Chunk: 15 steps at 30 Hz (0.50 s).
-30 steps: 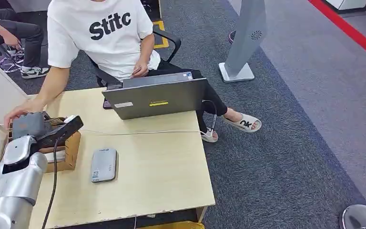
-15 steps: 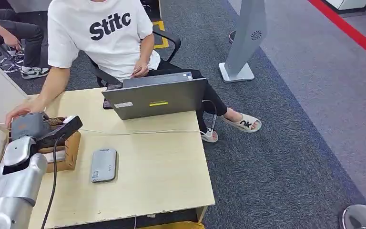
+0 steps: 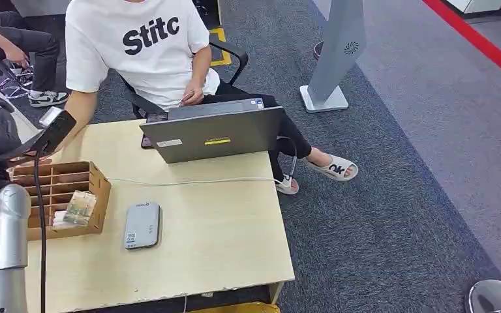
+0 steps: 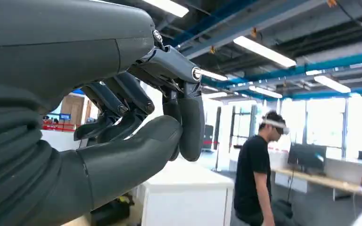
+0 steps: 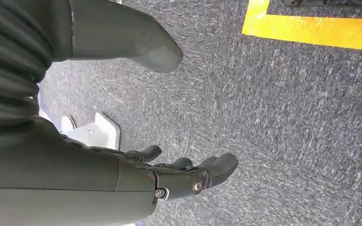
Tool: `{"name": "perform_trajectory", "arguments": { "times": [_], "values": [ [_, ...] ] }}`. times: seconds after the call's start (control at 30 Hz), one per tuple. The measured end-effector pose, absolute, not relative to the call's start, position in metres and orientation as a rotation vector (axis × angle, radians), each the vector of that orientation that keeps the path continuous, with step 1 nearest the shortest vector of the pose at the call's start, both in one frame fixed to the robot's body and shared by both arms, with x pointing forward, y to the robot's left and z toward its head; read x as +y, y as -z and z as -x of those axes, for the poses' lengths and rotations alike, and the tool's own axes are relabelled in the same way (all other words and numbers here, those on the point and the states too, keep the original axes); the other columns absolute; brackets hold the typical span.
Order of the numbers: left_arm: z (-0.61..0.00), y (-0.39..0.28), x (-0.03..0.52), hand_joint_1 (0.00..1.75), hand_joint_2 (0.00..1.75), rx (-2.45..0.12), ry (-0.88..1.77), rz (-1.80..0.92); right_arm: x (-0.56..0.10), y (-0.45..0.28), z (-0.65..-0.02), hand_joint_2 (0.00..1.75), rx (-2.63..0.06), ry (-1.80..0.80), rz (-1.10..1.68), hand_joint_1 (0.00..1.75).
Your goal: Pass the card to the sensor for recognition and then transmit it.
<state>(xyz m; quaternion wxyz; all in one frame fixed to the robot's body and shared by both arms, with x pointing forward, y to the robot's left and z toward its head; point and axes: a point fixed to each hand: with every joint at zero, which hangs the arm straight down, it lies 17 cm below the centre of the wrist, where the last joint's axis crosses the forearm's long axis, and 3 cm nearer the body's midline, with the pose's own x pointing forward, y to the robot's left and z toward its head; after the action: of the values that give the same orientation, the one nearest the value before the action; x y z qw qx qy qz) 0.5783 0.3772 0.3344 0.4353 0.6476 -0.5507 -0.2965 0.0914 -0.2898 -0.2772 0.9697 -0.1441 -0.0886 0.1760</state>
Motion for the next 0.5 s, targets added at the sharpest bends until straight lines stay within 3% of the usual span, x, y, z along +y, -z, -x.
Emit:
{"name": "perform_trajectory", "arguments": {
  "times": [0.5],
  "values": [
    [-0.569, -0.357, 0.386, 1.75, 1.75, -1.398, 0.691, -1.669, -0.290, 0.277, -0.093, 1.75, -0.186, -0.363, 0.291, 0.00]
  ]
}}
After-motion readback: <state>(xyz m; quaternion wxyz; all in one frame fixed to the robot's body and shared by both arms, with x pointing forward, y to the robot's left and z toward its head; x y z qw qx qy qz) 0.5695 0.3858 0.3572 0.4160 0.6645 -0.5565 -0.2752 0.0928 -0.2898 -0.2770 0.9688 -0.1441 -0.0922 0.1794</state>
